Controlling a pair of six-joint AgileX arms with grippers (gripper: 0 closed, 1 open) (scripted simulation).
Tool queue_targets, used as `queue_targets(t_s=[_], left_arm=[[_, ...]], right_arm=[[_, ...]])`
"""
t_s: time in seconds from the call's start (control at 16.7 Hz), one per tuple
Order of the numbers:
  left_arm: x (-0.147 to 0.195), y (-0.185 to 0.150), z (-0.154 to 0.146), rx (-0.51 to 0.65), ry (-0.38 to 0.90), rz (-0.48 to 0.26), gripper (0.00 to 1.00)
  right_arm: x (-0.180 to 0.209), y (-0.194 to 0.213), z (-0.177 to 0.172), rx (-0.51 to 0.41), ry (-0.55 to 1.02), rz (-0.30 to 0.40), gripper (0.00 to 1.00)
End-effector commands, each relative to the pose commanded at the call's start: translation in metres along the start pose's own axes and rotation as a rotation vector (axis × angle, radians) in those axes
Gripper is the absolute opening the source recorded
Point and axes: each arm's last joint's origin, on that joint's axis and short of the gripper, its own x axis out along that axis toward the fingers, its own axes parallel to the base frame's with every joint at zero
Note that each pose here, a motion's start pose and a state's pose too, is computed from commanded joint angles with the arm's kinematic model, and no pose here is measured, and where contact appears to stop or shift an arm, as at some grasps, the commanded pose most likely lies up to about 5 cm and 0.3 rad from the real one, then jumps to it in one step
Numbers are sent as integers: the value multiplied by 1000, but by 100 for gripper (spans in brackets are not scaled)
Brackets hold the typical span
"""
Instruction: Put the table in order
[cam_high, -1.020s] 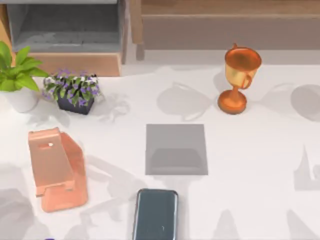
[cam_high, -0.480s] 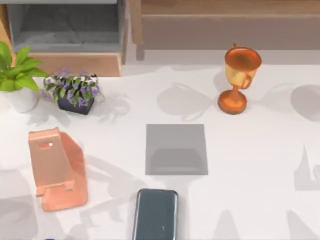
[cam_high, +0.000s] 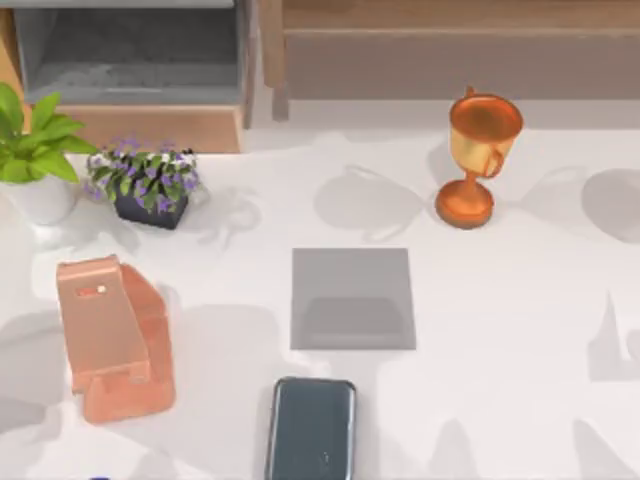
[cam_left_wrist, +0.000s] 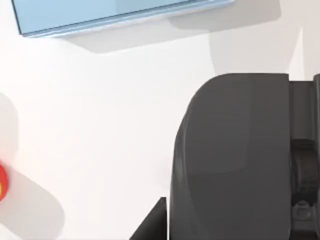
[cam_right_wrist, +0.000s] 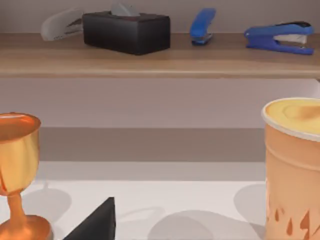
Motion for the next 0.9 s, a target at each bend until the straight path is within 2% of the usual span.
queue_targets(t_s=[0.18,0.36,0.54,0.66,0.78,0.9], left_arm=[[-11,-81,44,49,-69,-45,0],[-2,-190,56,118,-39,-117,0],[23,-291,36,166,46,-147,0],[40,-341,14,185,97,-143,0],[53,-374,-6,195,134,-131,0],[61,-393,-20,198,154,-120,0]], right_arm=[[0,0,0,0,0,0,100],[0,0,0,0,0,0,100],[0,0,0,0,0,0,100],[0,0,0,0,0,0,100],[0,0,0,0,0,0,100],[0,0,0,0,0,0,100]])
